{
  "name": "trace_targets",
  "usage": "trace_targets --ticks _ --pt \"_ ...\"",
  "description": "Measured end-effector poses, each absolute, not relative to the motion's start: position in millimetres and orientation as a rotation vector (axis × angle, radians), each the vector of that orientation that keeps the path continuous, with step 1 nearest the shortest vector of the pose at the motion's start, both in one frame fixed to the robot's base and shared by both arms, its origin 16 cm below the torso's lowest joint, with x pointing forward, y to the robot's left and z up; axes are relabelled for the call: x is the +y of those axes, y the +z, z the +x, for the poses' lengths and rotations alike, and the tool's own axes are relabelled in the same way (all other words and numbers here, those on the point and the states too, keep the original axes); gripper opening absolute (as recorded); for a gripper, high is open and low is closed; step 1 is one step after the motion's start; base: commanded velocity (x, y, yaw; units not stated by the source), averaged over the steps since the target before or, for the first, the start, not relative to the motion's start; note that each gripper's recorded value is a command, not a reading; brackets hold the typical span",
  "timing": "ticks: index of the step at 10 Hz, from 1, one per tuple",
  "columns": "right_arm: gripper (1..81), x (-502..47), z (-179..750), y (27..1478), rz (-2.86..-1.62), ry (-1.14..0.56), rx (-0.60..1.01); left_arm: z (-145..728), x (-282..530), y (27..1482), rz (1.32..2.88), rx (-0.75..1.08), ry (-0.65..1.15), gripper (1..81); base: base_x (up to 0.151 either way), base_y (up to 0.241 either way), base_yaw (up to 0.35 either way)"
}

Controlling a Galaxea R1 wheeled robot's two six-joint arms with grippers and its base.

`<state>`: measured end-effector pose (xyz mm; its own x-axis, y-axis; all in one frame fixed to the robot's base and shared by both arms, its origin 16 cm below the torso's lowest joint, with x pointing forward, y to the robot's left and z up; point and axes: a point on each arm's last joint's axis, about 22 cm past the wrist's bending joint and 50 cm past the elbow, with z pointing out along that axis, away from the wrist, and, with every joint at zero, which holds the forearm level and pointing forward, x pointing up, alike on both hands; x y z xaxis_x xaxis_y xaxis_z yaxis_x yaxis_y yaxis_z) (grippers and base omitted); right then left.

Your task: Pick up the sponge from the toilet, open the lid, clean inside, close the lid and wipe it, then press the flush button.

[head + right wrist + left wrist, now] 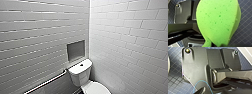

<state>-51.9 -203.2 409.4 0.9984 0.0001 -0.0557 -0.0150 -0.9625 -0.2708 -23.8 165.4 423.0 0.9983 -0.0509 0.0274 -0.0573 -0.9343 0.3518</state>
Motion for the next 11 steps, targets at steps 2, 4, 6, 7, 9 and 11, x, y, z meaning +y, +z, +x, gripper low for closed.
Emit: trace_targets --ticks 2,4,6,7,9,11 --pt "1.0 -200.6 -54.1 409.6 -2.863 0.12 -0.011 -23.3 165.3 423.0 2.78 -0.077 0.028 81.1 0.0 0.0 0.0" --pt "1.0 -193.6 -76.7 411.9 -2.852 0.162 -0.006 -23.8 172.6 422.3 2.789 -0.076 0.029 81.1 0.0 0.0 0.0" --pt "1.0 -193.4 -76.3 411.9 -2.851 0.159 -0.005 -24.2 176.8 421.9 2.794 -0.076 0.029 81.1 0.0 0.0 0.0" --pt "1.0 -193.3 -75.6 411.8 -2.851 0.158 -0.006 -24.0 176.4 422.0 2.793 -0.076 0.03 81.1 0.0 0.0 0.0" --pt "1.0 -193.0 -76.0 411.9 -2.851 0.159 -0.006 -23.6 176.8 422.0 2.793 -0.076 0.032 81.1 0.0 0.0 0.0" --pt "1.0 -193.6 -75.2 411.7 -2.852 0.154 -0.006 -23.6 176.8 422.0 2.793 -0.076 0.032 81.1 0.07 0.0 0.0"
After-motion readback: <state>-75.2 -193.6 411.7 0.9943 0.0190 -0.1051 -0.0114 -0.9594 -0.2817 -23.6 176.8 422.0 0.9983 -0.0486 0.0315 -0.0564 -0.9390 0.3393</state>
